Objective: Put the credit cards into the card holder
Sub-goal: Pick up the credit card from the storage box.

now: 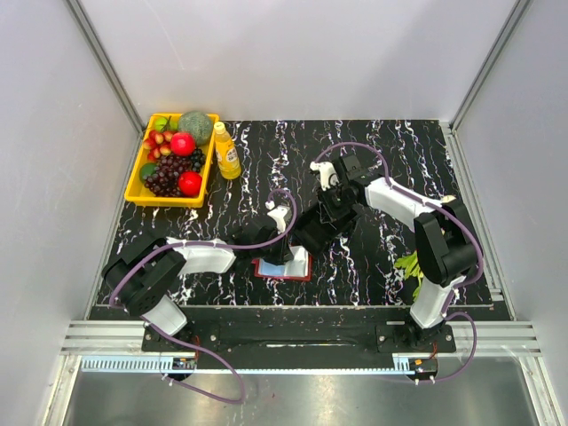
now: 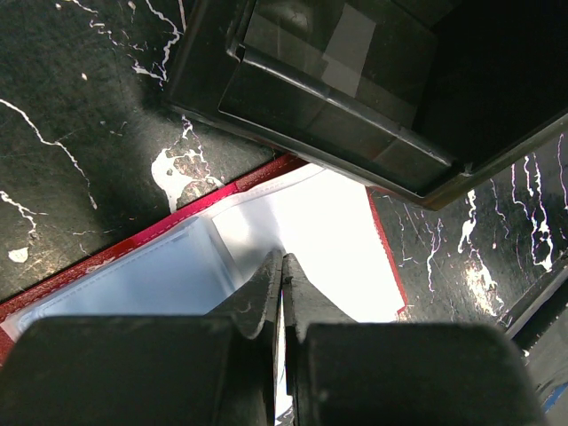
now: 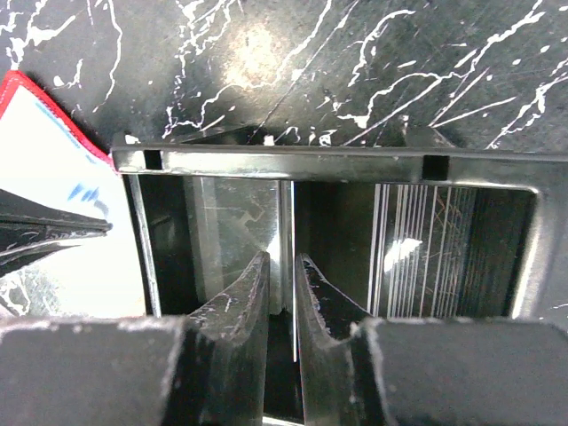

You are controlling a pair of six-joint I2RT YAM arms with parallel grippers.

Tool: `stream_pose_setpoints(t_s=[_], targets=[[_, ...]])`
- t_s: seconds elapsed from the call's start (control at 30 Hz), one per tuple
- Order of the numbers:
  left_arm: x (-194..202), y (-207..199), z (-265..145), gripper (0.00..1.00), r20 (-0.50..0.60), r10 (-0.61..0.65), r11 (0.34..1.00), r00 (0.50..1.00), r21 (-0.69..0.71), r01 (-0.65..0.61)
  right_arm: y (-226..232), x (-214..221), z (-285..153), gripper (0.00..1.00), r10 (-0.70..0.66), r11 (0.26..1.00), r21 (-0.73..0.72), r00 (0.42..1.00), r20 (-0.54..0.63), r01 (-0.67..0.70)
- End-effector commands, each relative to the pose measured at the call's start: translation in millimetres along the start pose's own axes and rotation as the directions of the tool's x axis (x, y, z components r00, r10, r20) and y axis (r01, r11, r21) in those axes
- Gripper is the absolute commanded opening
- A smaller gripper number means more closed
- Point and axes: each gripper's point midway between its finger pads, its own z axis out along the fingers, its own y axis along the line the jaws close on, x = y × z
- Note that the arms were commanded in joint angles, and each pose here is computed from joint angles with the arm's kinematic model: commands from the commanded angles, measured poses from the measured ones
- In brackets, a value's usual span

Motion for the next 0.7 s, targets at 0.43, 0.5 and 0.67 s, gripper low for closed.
stream_pose_setpoints(t_s=[0.43, 0.5, 0.67], targets=[[-12, -6, 4, 0.0, 0.025, 0.007, 1.0, 1.0, 0.025, -0.008, 5, -14, -13, 0.0, -0.068, 0.996, 0.063, 0.996, 0.051, 0.065], [-11, -5, 3, 0.0, 0.026, 0.009, 1.0, 1.0, 0.021, -0.009, 5, -25, -26, 0.0, -0.119, 0.988, 0.115, 0.987, 0.109, 0.106], [-12, -5, 4, 0.0, 0.027, 0.004, 1.0, 1.0, 0.018, -0.005, 7, -33, -50, 0.0, -0.266, 0.946, 0.242, 0.943, 0.2, 0.215]])
